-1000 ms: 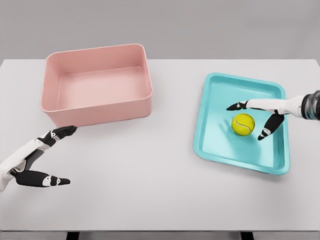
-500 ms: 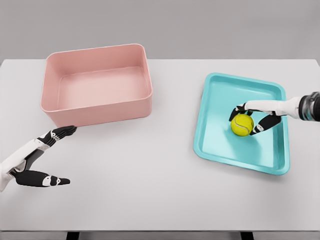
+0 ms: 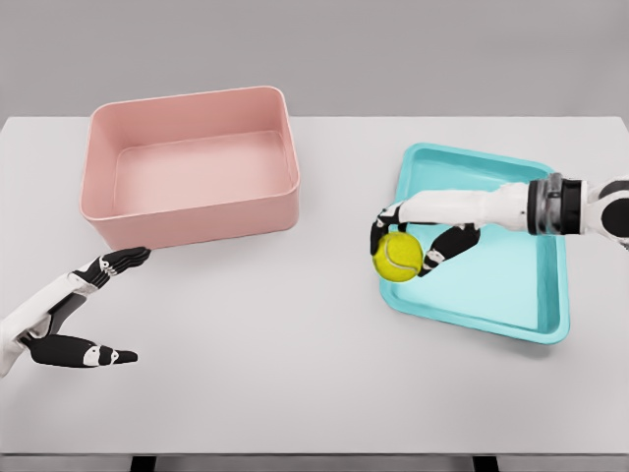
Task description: Put the tennis from the blue tray into the pink basket with both arms
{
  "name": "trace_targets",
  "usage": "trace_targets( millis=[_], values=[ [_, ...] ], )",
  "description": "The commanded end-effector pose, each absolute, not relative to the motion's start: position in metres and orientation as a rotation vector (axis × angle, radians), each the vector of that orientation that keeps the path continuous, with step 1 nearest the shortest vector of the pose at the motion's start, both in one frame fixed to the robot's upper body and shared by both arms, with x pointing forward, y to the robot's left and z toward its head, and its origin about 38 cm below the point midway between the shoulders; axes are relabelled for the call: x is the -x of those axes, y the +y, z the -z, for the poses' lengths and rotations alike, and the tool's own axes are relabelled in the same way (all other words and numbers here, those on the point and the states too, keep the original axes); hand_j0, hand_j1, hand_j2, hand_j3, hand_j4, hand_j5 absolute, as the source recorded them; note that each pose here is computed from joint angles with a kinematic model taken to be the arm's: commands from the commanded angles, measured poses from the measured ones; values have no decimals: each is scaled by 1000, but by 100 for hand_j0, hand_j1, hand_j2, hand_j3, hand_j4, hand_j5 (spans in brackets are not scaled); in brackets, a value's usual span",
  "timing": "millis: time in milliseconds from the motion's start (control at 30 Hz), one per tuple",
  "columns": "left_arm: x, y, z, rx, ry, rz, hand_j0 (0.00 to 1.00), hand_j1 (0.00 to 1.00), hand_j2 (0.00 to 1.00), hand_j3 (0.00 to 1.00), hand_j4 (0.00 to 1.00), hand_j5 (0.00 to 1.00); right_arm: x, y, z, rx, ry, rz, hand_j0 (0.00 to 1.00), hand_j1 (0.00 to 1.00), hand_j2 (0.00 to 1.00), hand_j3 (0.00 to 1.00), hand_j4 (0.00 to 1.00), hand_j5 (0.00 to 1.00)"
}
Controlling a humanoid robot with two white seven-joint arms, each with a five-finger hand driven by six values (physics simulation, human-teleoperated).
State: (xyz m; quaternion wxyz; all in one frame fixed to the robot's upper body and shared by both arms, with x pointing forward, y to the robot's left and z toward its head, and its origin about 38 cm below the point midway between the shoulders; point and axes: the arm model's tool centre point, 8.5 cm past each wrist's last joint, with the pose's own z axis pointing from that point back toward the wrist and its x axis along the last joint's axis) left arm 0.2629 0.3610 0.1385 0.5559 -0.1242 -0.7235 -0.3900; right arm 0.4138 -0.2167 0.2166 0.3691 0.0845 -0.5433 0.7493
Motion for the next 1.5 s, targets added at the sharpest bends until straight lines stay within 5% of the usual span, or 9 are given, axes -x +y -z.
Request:
trace_targets(
  millis=[0, 367, 400, 467, 700, 1033, 1467],
  values=[
    [-263, 362, -139, 294, -1710, 914, 100, 100, 100, 100, 100, 100, -403, -158, -218, -349, -1493, -1969, 40, 40, 40, 40, 40, 40],
    [-263, 360, -137, 297, -1698, 914, 100, 100, 100, 100, 100, 100, -409, -74, -183, -390, -1481, -2026, 42, 42, 42, 42, 42, 42],
    [-264, 361, -137, 293, -1690, 910, 100, 100, 100, 100, 100, 100, -408, -75, -177, -369, -1466, -2041, 49, 49, 49, 49, 49, 49],
    [-264, 361, -137, 293, -1688, 910, 100, 100, 100, 100, 100, 100, -407, -77, -171, -323, -1453, -2074, 100, 100, 100, 100, 100, 100],
    [-266, 362, -127, 267, -1594, 909, 100, 100, 100, 100, 100, 100, -410, -88, -193, -295, -1528, -2051, 100, 100, 100, 100, 100, 100],
    [-284, 339, -120, 249, -1546, 968, 100, 100, 100, 100, 100, 100, -383, -289, -291, -4, -1698, -1869, 100, 100, 100, 100, 100, 100],
    [-287, 298, -113, 324, -1620, 983, 100, 100, 100, 100, 100, 100, -377, -310, -297, 6, -1746, -1757, 100, 100, 100, 100, 100, 100]
  ],
)
